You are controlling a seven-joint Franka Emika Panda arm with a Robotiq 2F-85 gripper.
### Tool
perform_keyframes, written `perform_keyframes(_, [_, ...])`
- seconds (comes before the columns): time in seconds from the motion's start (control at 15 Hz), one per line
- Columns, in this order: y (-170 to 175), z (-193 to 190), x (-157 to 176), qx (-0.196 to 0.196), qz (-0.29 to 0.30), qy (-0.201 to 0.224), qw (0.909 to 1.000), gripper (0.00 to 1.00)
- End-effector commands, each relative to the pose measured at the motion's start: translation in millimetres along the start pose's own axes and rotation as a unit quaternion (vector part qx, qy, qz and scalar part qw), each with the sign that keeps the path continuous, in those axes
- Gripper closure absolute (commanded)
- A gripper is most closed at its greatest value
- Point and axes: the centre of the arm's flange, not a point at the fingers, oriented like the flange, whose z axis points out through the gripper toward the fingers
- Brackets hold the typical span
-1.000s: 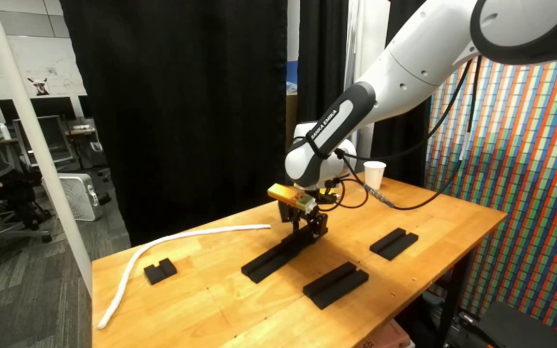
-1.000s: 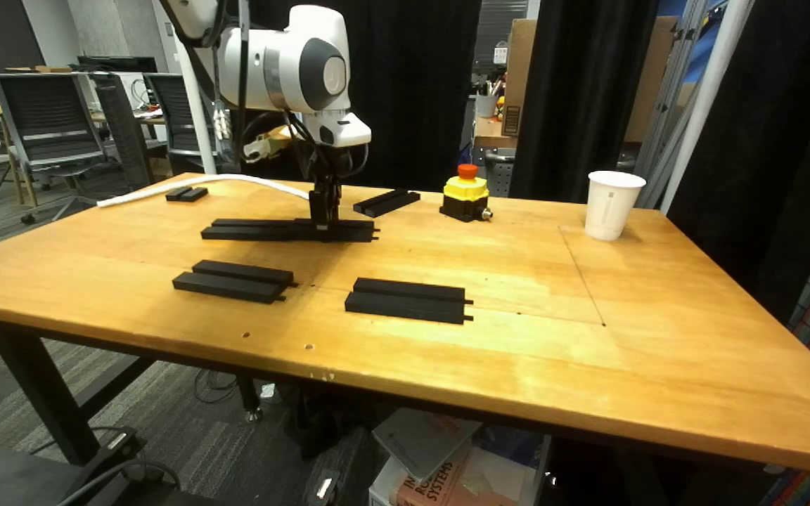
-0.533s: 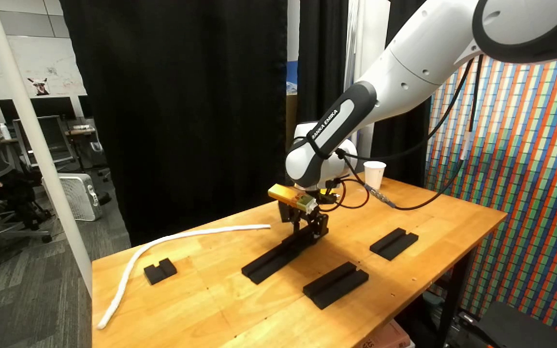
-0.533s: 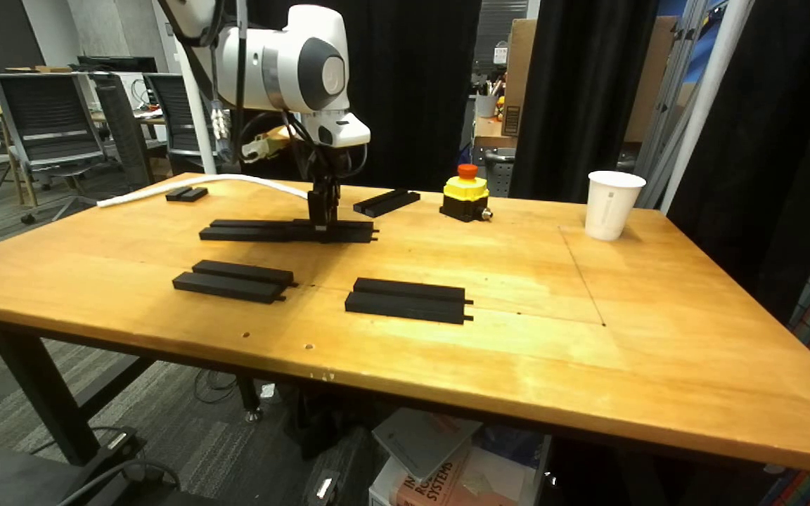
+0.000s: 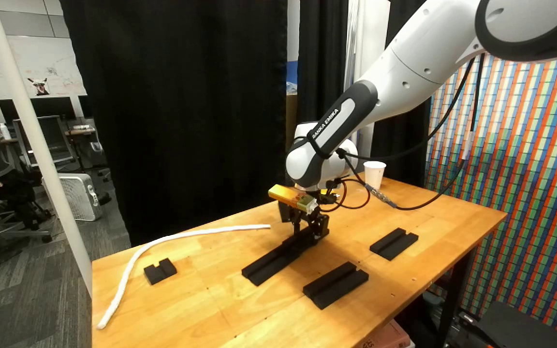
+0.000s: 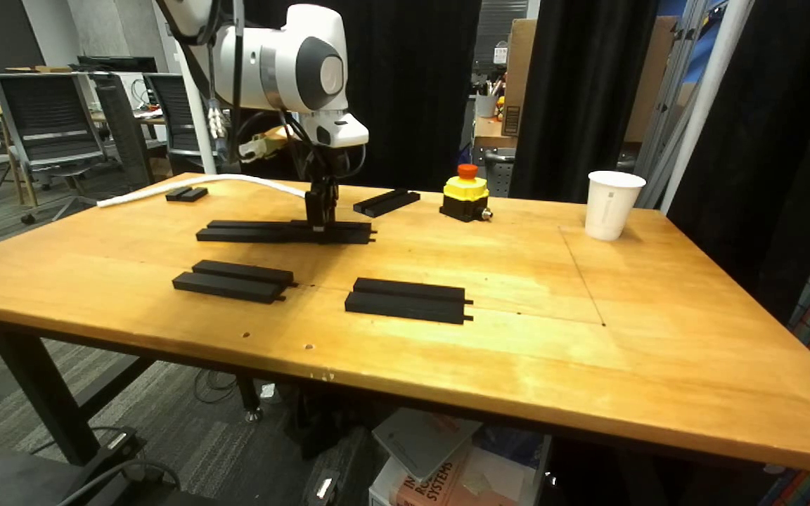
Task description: Connect four black pieces together
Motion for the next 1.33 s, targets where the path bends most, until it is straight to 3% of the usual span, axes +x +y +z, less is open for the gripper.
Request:
perform_keyframes(0.0, [10.5,-2.4,-5.5,-0.010,0.005,-0.018,0.9998,0.55])
perform_keyframes(1.27, [14.4,-0.7,-8.5,-0.009,0.016,-0.031,0.9993,0.55])
